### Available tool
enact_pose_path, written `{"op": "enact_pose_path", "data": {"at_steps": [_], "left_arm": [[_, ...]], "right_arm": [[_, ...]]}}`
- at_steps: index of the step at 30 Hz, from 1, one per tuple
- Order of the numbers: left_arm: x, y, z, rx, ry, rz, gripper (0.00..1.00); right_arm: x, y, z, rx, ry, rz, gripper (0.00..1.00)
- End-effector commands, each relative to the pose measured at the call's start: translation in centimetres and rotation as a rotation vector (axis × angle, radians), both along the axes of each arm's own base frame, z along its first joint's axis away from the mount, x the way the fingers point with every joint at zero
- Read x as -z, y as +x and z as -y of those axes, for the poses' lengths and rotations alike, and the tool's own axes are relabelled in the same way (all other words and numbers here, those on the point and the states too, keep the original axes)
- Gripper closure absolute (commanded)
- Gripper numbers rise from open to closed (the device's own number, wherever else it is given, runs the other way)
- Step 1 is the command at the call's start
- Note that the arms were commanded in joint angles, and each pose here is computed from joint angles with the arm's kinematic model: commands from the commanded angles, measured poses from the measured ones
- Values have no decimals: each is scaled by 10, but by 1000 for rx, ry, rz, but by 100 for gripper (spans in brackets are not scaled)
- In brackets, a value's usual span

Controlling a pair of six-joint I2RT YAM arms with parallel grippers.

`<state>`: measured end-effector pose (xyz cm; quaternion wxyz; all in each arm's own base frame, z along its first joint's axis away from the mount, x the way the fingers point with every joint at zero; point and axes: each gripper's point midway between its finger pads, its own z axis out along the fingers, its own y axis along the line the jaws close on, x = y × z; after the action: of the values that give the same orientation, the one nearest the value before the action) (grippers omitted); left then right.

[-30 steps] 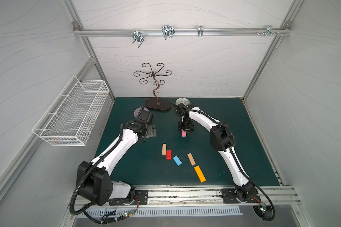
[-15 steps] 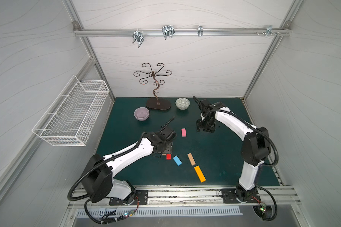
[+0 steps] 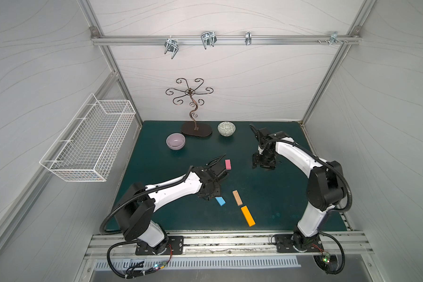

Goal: Assemble the letter t with building blocks
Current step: Assemble the building block at the center of the board.

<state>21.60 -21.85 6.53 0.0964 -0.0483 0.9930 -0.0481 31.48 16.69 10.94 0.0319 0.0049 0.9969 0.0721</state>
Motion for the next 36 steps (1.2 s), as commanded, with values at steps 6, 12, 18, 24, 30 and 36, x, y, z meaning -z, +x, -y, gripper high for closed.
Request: {"op": "enact_pose_path", "data": {"at_steps": [6,12,18,24,30,36], "left_arm": [[8,11,5,-23,7,4,35],[20,13,2,-20,18,-23,40],[35,15,-10,-61,10,-50,41],[36,17,-5,-47,-2,-65,43],[44,11,0,-51,-23,-97,47],[52,13,-5,-53,8,-99,46]], "right_arm": [[-4,-6,-3,-18,20,3,33],[-1,-7,-6,-23,19,-7,33],[-1,-7,-10,-32,23,-8,33],[4,-7,-17,-40,22,-20,33],[7,-7,-20,-45,15,-26,33],[8,-8,-23,-49,22,-28,33]]}}
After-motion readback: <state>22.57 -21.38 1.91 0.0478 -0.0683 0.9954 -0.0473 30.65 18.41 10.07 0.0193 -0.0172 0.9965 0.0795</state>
